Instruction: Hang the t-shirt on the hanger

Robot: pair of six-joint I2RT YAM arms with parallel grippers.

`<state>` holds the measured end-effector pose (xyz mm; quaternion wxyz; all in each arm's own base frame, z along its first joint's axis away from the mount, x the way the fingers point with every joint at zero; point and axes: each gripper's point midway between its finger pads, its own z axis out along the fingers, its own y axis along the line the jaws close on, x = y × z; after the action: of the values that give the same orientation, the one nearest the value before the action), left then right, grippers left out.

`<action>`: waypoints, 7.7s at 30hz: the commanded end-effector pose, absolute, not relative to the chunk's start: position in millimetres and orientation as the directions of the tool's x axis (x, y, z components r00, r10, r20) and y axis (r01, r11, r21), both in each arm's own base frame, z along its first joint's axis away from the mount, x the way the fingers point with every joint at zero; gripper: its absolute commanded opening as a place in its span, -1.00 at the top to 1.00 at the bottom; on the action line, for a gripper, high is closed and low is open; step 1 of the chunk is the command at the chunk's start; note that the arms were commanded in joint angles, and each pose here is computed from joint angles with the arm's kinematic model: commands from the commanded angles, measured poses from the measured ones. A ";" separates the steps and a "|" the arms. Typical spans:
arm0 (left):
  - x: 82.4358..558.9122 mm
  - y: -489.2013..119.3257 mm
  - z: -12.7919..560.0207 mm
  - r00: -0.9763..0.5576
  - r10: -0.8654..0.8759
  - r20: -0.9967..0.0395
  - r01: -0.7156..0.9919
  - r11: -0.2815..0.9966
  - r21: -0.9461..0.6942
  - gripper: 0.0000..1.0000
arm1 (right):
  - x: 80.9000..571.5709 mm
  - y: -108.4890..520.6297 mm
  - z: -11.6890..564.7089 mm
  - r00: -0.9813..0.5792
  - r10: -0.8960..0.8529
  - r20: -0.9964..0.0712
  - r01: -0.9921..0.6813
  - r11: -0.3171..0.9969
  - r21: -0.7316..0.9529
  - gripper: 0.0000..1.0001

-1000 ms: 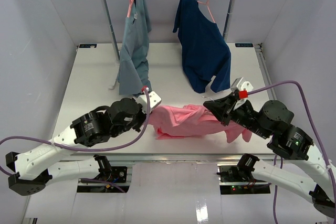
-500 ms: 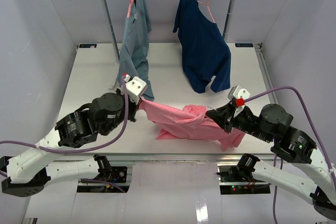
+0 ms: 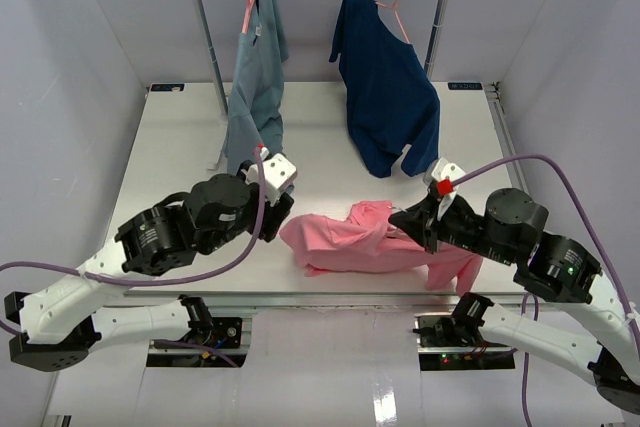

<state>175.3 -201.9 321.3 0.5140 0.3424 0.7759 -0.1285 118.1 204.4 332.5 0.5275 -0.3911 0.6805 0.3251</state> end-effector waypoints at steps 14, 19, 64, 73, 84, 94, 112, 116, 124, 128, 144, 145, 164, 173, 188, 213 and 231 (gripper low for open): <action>146.5 -256.1 290.5 -0.100 0.492 -0.865 0.887 0.438 0.146 -0.19 | 156.2 214.7 400.1 -0.129 0.014 -0.992 -0.772 0.626 0.109 0.85; 156.5 -265.0 283.9 -0.090 0.497 -0.863 0.876 0.452 0.169 -0.07 | 153.8 216.2 398.0 -0.134 0.025 -0.991 -0.780 0.614 0.121 0.85; 165.3 -255.9 285.7 -0.116 0.412 -0.904 0.822 0.551 0.145 0.02 | 151.2 209.1 382.6 -0.134 0.057 -0.989 -0.770 0.622 0.140 0.84; 180.4 -256.4 279.1 -0.154 0.404 -0.902 0.766 0.625 0.149 0.03 | 146.6 201.2 391.7 -0.120 0.089 -0.989 -0.769 0.622 0.150 0.84; 180.2 -266.7 267.1 -0.178 0.409 -0.895 0.779 0.615 0.126 1.00 | 150.0 200.4 385.0 -0.126 0.089 -0.988 -0.755 0.637 0.154 0.84; 170.4 -244.8 326.9 -0.181 0.315 -0.932 0.756 0.650 0.073 1.00 | 161.2 188.0 350.6 -0.138 -0.081 -0.987 -0.710 0.703 0.042 0.85; 177.1 -226.3 338.8 -0.146 0.336 -0.931 0.714 0.687 0.136 0.95 | 136.5 164.2 389.7 -0.021 -0.002 -1.000 -0.753 0.658 0.015 0.84; 171.1 -220.4 354.8 -0.102 0.288 -0.952 0.726 0.675 0.126 -0.06 | 145.4 169.1 394.1 -0.021 0.011 -1.000 -0.734 0.679 0.023 0.85; 164.0 -222.3 358.7 -0.121 0.205 -0.971 0.738 0.673 0.050 -0.30 | 163.8 173.6 455.5 0.033 0.069 -0.997 -0.685 0.728 0.028 0.85; 166.4 -236.4 341.9 -0.175 0.153 -0.973 0.732 0.681 -0.024 -0.21 | 162.4 172.9 484.0 0.051 0.117 -0.992 -0.687 0.725 0.050 0.85; 179.0 -252.7 295.1 -0.225 -0.030 -0.974 0.671 0.720 -0.177 -0.08 | 162.9 156.6 524.2 0.100 0.226 -0.969 -0.649 0.753 0.109 0.84; 181.0 -254.8 291.0 -0.224 -0.026 -0.974 0.668 0.724 -0.173 -0.08 | 162.7 156.4 524.7 0.101 0.227 -0.969 -0.649 0.753 0.109 0.84; 212.2 -281.3 213.1 -0.213 0.049 -0.976 0.609 0.788 -0.094 0.33 | 156.9 153.5 530.5 0.127 0.293 -0.948 -0.667 0.733 0.137 0.85; 209.3 -253.2 166.5 -0.300 0.138 -0.944 0.535 0.843 -0.047 1.00 | 165.5 132.8 551.3 0.215 0.320 -0.923 -0.589 0.796 0.138 0.85; 209.3 -215.5 132.5 -0.381 0.160 -0.911 0.417 0.909 -0.015 0.69 | 162.7 112.4 569.5 0.283 0.355 -0.891 -0.550 0.821 0.153 0.85; 175.2 -296.5 330.9 -0.219 -0.045 -0.975 0.775 0.598 -0.202 -0.17 | 171.9 161.5 507.9 0.170 0.288 -0.943 -0.635 0.763 0.119 0.84; 218.1 -214.7 352.1 -0.148 0.004 -0.989 0.455 0.888 -0.065 1.00 | 170.3 148.1 475.1 0.140 0.240 -0.961 -0.603 0.790 0.110 0.85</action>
<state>207.5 -267.1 303.0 0.5789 0.2205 0.7472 -0.2408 175.2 167.7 456.0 0.7138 -0.1858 0.6134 0.2824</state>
